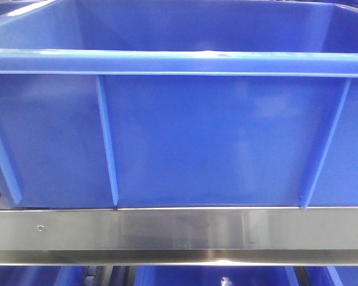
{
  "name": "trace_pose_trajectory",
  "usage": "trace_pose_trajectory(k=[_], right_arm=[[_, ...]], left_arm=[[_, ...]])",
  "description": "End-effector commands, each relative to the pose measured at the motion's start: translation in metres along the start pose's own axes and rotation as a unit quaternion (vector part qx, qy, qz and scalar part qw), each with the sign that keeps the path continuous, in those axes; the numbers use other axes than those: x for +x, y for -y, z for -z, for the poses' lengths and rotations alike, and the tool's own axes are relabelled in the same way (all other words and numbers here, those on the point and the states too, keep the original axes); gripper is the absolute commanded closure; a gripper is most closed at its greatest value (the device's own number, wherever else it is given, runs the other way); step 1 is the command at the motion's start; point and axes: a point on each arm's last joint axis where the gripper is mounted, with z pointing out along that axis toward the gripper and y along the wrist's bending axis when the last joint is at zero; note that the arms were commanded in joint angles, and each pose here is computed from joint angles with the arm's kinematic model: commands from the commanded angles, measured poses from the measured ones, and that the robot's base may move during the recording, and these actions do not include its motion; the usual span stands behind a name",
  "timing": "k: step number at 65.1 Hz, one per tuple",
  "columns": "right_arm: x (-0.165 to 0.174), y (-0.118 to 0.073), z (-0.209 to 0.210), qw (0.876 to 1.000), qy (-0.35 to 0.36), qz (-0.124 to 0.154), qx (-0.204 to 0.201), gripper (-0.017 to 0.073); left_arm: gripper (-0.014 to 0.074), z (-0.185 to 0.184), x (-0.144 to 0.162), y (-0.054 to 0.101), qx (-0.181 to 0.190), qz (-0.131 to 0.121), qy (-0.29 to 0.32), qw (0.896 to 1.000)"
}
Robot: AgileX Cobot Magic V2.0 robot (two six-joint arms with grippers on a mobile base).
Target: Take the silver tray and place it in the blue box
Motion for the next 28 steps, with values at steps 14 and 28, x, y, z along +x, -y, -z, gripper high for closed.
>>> trace_pose_trajectory(k=[14,28], right_arm=[[-0.0089,0.0007,0.0020,0.998,0.057,-0.001,0.005,0.0508],[-0.0089,0.0007,0.0020,0.998,0.057,-0.001,0.005,0.0508]], left_arm=[[0.0688,-0.0006,-0.0075,-0.0005,-0.003,0.003,0.038,0.999],[0.0688,-0.0006,-0.0075,-0.0005,-0.003,0.003,0.038,0.999]])
